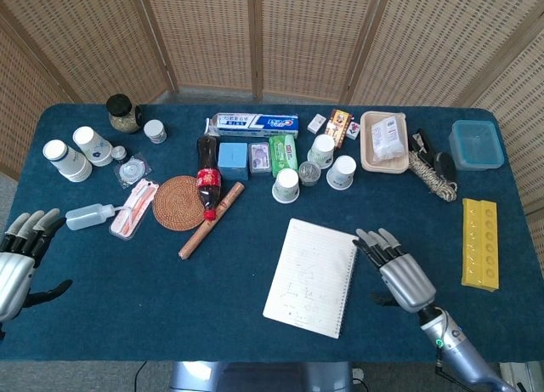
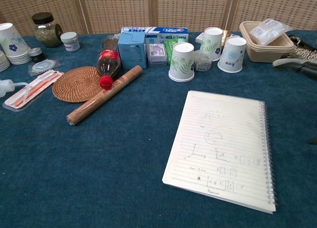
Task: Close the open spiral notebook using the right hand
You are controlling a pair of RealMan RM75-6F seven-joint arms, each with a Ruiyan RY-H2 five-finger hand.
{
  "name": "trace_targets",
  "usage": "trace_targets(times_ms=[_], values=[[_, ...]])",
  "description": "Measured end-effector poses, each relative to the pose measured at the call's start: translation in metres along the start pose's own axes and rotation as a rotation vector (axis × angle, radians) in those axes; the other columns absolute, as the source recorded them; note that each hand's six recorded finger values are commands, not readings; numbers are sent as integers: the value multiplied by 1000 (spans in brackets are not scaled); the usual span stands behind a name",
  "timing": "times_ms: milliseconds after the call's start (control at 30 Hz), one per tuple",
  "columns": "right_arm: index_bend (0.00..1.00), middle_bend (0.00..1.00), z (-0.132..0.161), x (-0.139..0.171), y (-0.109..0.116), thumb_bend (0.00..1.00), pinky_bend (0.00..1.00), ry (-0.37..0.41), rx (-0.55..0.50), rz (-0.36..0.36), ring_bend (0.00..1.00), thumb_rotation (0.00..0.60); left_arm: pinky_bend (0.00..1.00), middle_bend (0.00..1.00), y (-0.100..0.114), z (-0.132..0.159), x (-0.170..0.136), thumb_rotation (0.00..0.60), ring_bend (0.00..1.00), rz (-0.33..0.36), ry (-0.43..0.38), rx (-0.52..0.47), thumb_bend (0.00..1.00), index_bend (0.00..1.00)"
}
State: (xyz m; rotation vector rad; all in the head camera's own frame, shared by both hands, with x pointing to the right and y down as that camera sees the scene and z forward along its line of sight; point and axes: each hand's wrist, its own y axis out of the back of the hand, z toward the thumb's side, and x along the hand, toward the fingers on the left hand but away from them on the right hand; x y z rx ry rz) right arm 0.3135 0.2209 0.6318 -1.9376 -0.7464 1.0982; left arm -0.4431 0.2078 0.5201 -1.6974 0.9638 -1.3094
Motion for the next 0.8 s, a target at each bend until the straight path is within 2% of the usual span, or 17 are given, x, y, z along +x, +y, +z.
trace_targets(times_ms=[233,500,800], values=[[0,0,-25,39,28,32,0,-152,-2,-65,0,549,0,0,-13,-1,-3,600,0,-20,3,-5,0,0],[0,0,-41,72,34,23,0,-269,4,-93,0,540,0,0,-17,0,-3,600,0,-21,-6,10,0,0],[0,0,-53,107,48,29,0,-388,105,-182,0,542,0,0,-21,-7,-12,600,0,-27,27,-4,0,0]])
